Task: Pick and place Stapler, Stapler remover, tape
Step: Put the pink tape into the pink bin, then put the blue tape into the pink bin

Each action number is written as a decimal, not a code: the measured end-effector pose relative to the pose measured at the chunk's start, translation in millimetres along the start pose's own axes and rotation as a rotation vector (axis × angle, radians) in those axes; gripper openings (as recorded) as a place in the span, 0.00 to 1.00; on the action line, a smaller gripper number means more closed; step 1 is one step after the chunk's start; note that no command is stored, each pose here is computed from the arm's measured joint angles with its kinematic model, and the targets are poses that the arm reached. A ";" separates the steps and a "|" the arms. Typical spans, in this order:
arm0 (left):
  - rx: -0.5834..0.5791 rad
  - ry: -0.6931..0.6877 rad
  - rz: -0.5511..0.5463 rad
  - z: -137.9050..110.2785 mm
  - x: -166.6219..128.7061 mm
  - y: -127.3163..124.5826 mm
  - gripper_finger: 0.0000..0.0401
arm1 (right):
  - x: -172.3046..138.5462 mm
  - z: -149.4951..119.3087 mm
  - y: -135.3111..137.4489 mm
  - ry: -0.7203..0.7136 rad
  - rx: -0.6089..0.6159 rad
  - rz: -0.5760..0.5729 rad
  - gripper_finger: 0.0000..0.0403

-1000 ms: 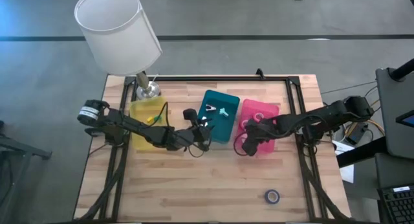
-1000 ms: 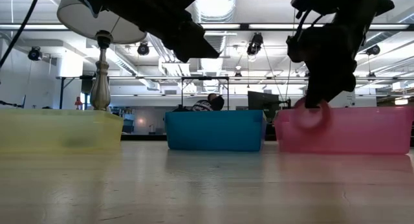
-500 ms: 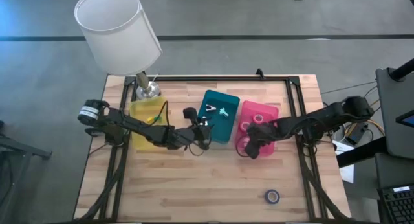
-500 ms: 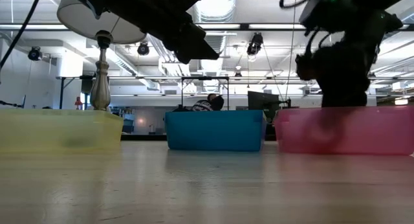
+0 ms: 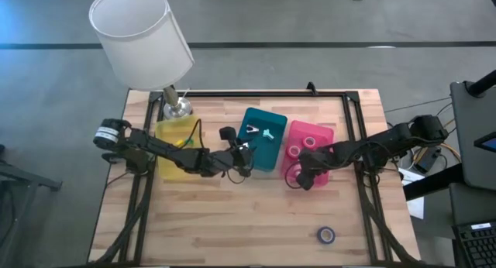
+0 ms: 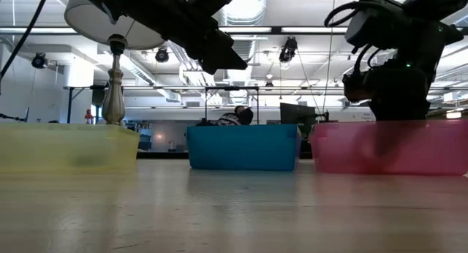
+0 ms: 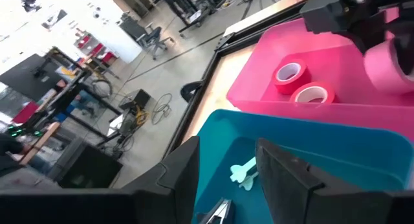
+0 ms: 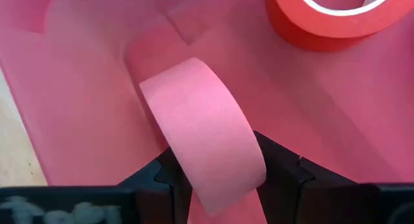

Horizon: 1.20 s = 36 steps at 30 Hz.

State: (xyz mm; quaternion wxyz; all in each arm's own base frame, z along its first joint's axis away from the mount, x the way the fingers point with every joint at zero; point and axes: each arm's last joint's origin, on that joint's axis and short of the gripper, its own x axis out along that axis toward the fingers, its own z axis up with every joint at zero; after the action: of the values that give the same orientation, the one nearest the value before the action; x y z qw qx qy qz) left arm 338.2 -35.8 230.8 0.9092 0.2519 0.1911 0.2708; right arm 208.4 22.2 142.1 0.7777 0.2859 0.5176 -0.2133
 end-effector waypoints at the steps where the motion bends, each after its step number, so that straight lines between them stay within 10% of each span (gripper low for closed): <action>1: 0.000 -0.004 -0.011 0.0 0.3 0.0 0.38 | -0.2 0.1 0.2 -0.001 -0.002 -0.001 0.33; 36: -0.070 0.004 -0.064 -2.9 1.9 -0.8 0.38 | -61.0 9.4 -7.2 -0.318 -0.116 -0.051 0.33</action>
State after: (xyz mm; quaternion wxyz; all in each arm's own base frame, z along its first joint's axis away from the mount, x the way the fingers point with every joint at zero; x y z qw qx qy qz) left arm 338.6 -34.2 227.6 0.9253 0.2133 0.1913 0.2485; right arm 187.5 12.7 199.9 0.8594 0.1900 0.4065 -0.2452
